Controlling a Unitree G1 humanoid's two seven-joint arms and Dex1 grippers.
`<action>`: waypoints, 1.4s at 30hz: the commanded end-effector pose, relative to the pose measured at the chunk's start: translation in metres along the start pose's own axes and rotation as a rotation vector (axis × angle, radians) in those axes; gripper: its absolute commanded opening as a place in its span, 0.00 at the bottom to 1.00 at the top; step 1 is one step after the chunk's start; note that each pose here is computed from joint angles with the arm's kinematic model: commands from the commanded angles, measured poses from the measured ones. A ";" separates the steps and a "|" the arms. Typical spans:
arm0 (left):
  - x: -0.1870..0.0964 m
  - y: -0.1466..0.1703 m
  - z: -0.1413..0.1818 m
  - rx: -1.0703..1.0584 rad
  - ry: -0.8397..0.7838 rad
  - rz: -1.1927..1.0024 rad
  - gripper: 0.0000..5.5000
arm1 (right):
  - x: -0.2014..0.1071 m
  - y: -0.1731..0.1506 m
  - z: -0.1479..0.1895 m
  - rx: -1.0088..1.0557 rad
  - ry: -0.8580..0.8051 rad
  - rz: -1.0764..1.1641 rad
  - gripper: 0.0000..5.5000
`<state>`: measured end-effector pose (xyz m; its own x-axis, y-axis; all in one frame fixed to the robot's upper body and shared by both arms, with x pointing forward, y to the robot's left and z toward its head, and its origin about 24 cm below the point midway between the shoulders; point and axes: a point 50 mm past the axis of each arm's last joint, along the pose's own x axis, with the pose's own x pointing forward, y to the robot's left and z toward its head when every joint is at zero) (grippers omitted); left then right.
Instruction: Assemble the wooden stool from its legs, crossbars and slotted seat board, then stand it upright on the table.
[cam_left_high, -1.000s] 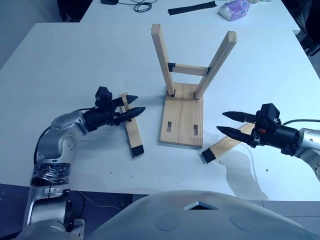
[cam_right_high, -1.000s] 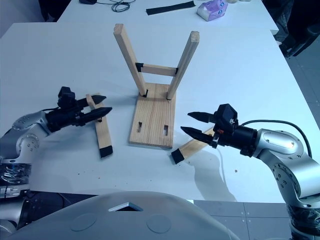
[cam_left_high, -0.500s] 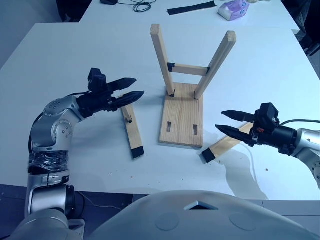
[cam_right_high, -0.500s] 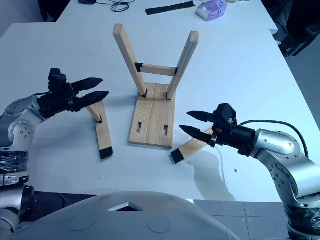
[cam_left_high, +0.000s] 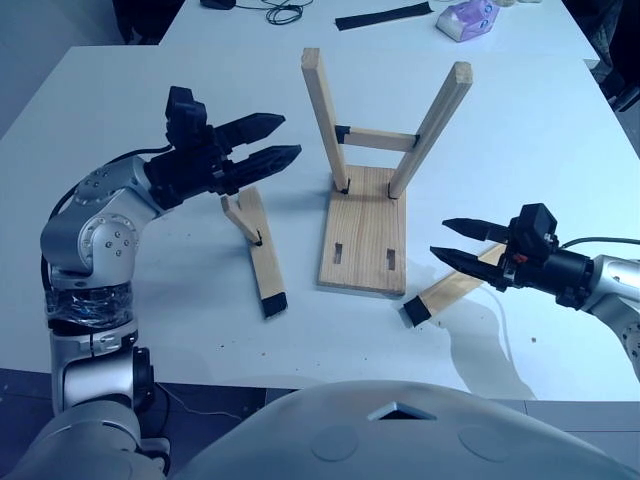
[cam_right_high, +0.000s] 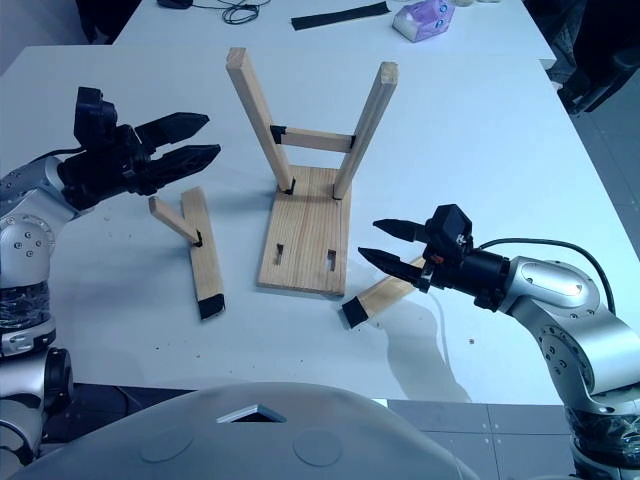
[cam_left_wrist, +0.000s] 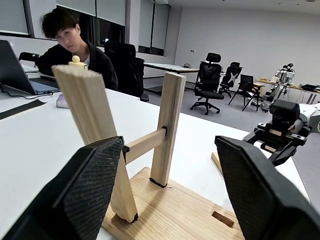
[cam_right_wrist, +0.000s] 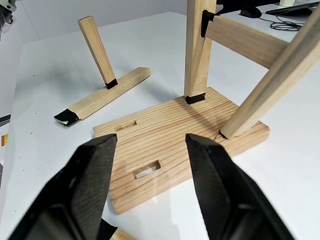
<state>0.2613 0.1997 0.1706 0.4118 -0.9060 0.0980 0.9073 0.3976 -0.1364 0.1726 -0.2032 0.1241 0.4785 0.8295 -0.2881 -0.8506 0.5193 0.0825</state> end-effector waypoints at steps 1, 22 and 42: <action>0.003 0.000 0.006 0.008 -0.007 -0.009 0.62 | 0.002 0.002 0.001 -0.014 -0.003 0.000 0.46; 0.004 0.000 0.006 0.007 -0.019 -0.006 0.62 | 0.002 0.000 0.002 -0.018 -0.001 0.007 0.46; 0.005 -0.003 0.033 0.054 -0.065 -0.031 0.62 | 0.002 0.003 0.003 -0.014 -0.005 0.011 0.46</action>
<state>0.2628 0.1969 0.2242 0.3619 -0.9106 0.1994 0.9307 0.3652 -0.0213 0.1727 -0.2011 0.1262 0.4752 0.8341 -0.2800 -0.8561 0.5118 0.0716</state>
